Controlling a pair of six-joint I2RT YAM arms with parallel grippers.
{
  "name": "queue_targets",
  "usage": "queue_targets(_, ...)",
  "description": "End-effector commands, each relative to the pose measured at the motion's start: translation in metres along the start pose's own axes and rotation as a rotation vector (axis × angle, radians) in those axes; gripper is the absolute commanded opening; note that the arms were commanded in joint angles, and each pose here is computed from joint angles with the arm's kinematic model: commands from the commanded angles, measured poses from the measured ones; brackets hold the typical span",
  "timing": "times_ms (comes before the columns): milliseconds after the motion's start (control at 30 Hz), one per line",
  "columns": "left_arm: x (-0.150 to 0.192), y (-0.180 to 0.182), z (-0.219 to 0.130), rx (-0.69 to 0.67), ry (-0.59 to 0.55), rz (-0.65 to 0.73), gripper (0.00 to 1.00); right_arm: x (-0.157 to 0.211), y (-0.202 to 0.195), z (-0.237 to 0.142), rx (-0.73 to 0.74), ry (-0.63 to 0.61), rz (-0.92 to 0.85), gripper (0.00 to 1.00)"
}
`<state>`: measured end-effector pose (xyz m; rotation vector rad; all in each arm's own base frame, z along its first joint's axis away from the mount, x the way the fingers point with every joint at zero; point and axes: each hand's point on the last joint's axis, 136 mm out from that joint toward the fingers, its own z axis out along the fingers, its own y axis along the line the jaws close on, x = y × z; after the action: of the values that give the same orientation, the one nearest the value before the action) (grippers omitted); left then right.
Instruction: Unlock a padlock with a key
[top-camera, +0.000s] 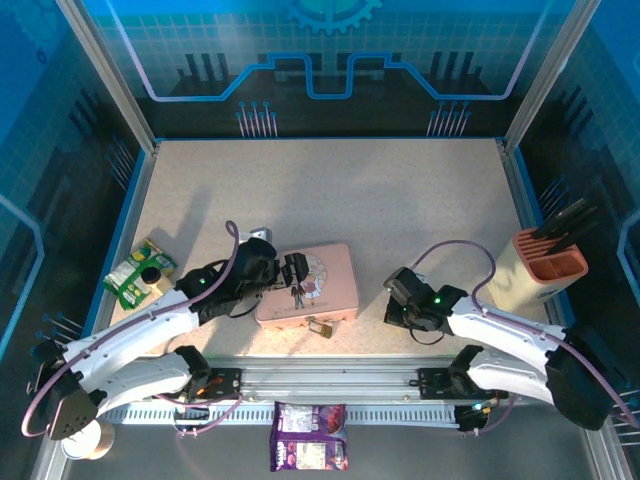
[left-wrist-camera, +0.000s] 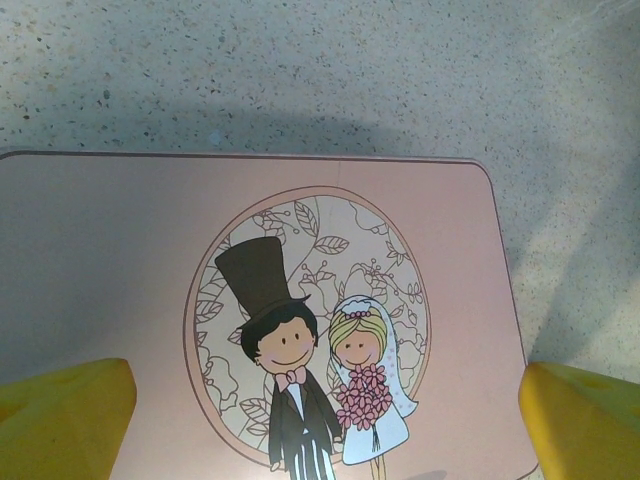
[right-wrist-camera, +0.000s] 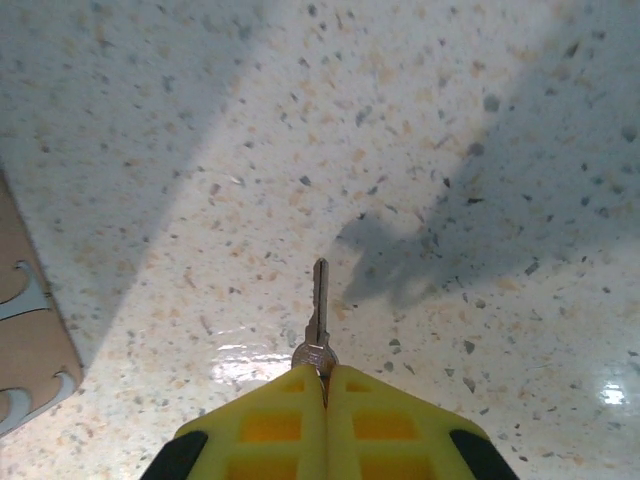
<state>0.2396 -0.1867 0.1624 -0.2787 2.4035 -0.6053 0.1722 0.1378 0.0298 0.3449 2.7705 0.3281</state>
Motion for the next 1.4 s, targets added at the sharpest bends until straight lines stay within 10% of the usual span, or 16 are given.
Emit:
queue_targets(0, -0.008, -0.015, -0.006, 0.038, -0.012, 0.012, 0.99, -0.004, 0.0, -0.008, -0.014, -0.044, -0.049, 0.0)
queue_targets(567, -0.023, -0.085, -0.02, 0.279, 0.041, -0.04, 0.99, -0.064, 0.097, -0.096, -0.527, -0.467, -0.285, 0.0)
queue_targets(1367, -0.026, -0.15, -0.007, 0.451, 0.087, -0.105, 0.58, -0.074, 0.183, -0.15, -0.913, -0.674, -0.366, 0.0)
